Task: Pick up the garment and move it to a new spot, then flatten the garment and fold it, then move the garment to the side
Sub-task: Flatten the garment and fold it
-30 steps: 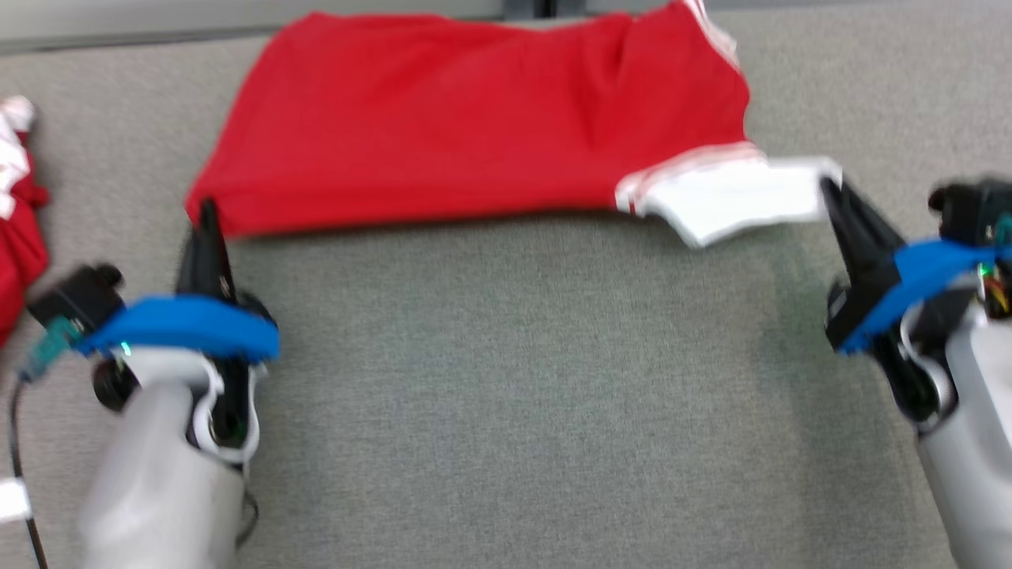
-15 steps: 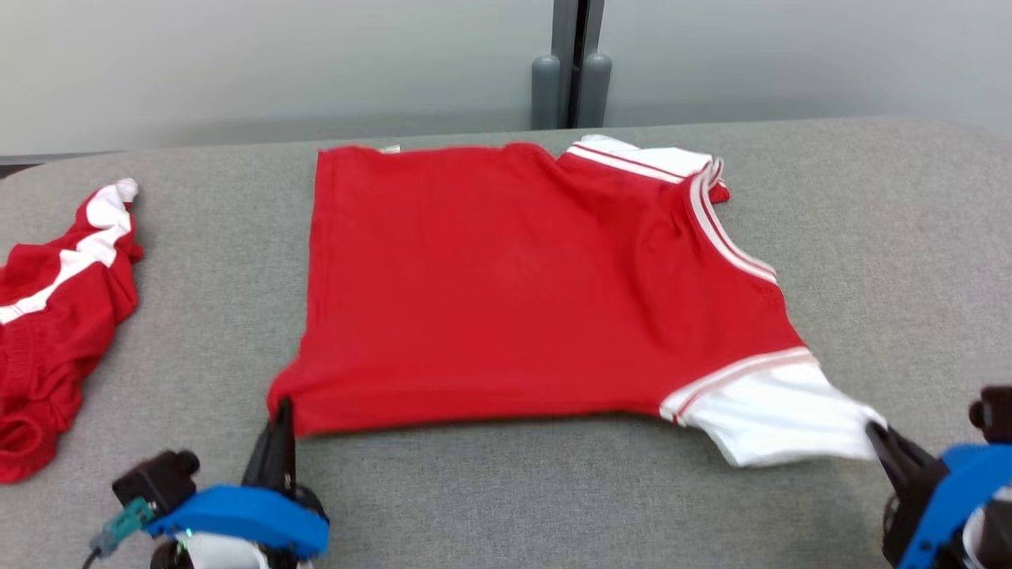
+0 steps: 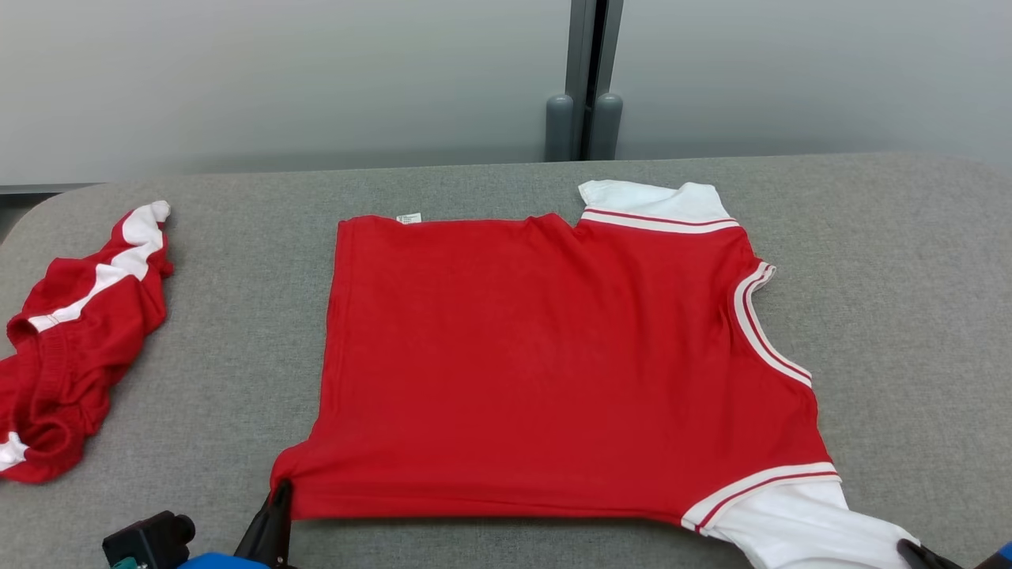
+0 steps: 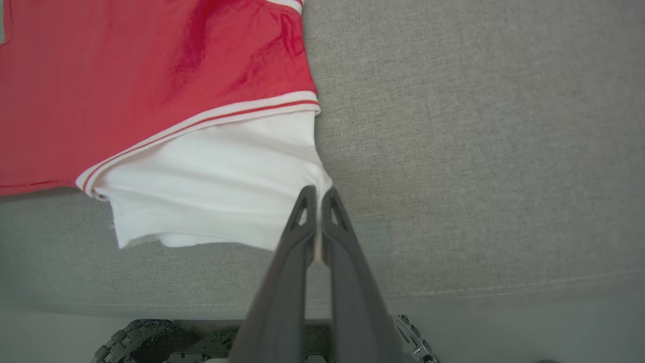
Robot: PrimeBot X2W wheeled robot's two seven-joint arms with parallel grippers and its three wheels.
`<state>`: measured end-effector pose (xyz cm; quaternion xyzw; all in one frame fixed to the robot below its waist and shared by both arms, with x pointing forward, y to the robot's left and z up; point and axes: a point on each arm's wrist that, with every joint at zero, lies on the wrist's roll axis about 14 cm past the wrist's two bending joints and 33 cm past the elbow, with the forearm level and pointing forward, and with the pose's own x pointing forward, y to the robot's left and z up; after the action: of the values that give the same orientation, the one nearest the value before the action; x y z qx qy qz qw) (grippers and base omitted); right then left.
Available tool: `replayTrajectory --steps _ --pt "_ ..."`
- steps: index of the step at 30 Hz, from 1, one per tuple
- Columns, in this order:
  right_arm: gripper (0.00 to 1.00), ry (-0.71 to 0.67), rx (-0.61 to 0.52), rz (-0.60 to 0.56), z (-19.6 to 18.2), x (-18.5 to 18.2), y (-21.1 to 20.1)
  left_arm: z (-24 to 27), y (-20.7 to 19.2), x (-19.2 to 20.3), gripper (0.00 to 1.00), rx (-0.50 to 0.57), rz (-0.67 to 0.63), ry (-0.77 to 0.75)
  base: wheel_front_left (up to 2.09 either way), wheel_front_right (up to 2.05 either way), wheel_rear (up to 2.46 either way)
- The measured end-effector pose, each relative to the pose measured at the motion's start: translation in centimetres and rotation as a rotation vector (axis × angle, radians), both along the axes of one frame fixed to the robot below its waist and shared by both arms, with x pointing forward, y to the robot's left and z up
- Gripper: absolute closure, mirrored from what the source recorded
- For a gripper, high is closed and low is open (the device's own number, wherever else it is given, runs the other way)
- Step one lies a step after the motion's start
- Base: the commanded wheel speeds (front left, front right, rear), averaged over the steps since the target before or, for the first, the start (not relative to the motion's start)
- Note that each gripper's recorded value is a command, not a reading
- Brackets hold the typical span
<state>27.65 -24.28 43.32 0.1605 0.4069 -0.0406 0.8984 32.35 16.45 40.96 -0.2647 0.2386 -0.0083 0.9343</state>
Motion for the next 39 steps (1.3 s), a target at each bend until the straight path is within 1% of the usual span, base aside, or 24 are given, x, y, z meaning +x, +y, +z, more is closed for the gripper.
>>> replayTrajectory --steps 4,6,9,12,15,19,22,25,30,32,35,37,38,39 --pt "1.00 -0.008 0.025 0.007 0.1 0.0 0.5 0.0 0.5 -0.3 1.00 0.033 -0.007 0.012 0.00 0.00 0.00" --pt "1.00 -0.056 0.011 0.006 0.8 0.5 0.5 0.2 0.6 -0.1 1.00 0.031 -0.004 -0.002 0.00 0.00 0.00" --pt "1.00 -0.191 -0.026 0.003 3.0 2.3 0.6 0.7 0.7 0.2 1.00 0.027 -0.009 -0.039 0.00 0.00 0.00" --pt "1.00 -0.402 -0.088 0.001 7.2 5.5 0.6 2.5 0.2 1.9 1.00 -0.014 -0.022 -0.120 0.00 0.00 0.00" --pt "1.00 -0.598 -0.170 0.012 11.8 8.2 0.9 6.0 -0.9 4.8 1.00 -0.036 -0.068 -0.240 0.00 0.00 0.00" --pt "1.00 -0.858 -0.274 0.063 18.7 11.7 1.3 12.3 -1.9 9.3 1.00 0.007 -0.152 -0.401 0.00 0.00 0.00" --pt "1.00 -0.962 -0.333 0.099 21.9 13.9 1.2 16.4 -2.8 12.2 1.00 0.033 -0.203 -0.490 0.00 0.00 0.00" --pt "1.00 -1.004 -0.382 0.140 23.8 16.4 1.2 19.2 -3.6 14.8 1.00 0.088 -0.253 -0.542 0.00 0.00 0.00" --pt "1.00 -1.118 -0.466 0.178 28.6 19.6 1.2 22.9 -5.7 17.8 1.00 0.096 -0.329 -0.614 0.00 0.00 0.00" --pt "1.00 -1.146 -0.484 0.190 29.9 20.9 1.3 23.6 -6.3 19.1 1.00 0.120 -0.360 -0.629 0.00 0.00 0.00" --pt "1.00 -1.128 -0.513 0.196 29.9 23.4 0.6 23.4 -7.1 21.3 1.00 0.160 -0.393 -0.624 0.00 0.00 0.00" --pt "1.00 -1.097 -0.530 0.199 29.2 25.6 0.1 22.6 -7.2 23.3 1.00 0.191 -0.396 -0.607 0.00 0.00 0.00" --pt "1.00 -1.068 -0.537 0.207 27.9 28.2 -0.1 21.2 -6.9 25.6 1.00 0.221 -0.380 -0.580 0.00 0.00 0.00" --pt "1.00 -1.062 -0.538 0.211 27.2 29.5 0.0 20.6 -6.6 26.7 1.00 0.234 -0.368 -0.570 0.00 0.00 0.00"
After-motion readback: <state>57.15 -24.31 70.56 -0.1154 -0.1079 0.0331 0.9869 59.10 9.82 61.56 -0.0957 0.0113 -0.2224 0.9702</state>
